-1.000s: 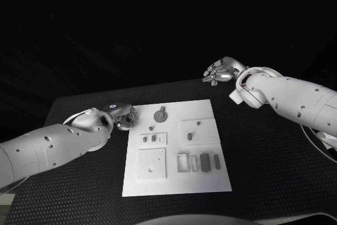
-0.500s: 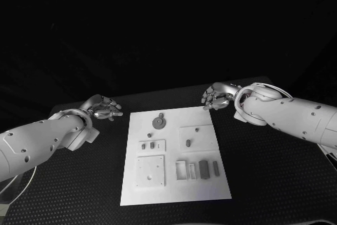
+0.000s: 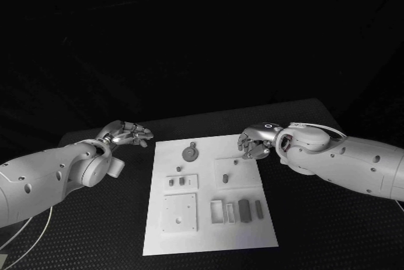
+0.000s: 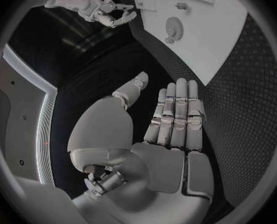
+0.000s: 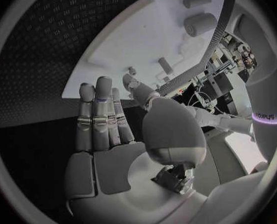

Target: Assemble the parts on the task board

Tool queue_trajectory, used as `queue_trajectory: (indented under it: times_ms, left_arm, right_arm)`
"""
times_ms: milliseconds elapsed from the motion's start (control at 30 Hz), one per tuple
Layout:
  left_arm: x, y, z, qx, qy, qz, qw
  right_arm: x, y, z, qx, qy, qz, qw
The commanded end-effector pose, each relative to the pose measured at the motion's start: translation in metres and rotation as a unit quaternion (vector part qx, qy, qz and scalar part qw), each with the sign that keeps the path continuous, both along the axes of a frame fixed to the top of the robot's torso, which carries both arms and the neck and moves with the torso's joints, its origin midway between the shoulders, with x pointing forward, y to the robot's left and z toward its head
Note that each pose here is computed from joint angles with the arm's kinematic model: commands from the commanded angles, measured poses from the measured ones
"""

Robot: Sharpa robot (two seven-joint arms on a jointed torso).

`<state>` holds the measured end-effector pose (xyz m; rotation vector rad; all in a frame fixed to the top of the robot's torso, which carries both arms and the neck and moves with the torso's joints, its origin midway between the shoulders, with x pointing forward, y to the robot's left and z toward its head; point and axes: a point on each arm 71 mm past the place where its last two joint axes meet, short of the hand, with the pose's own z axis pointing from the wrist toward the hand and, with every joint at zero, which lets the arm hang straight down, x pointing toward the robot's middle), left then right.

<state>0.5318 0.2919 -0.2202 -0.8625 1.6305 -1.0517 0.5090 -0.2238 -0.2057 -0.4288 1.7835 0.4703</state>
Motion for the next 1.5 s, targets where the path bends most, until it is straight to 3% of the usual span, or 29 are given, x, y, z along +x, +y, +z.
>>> queue_trajectory:
  times_ms: [33,467,1500]
  left_arm:
    - [-0.0007,-0.007,0.0017,-0.036,0.000,-0.016,0.999]
    - [-0.0014,-0.011,0.0026,-0.049,-0.001,-0.013,0.999]
    - [-0.0009,-0.019,0.0041,-0.059,0.000,-0.015,0.998]
  right_arm:
    - [-0.004,0.003,-0.005,-0.043,-0.019,0.008,0.999]
    - [-0.014,0.013,-0.019,-0.058,-0.007,0.020,0.998]
    - [-0.018,0.035,-0.028,-0.058,-0.001,0.042,0.997]
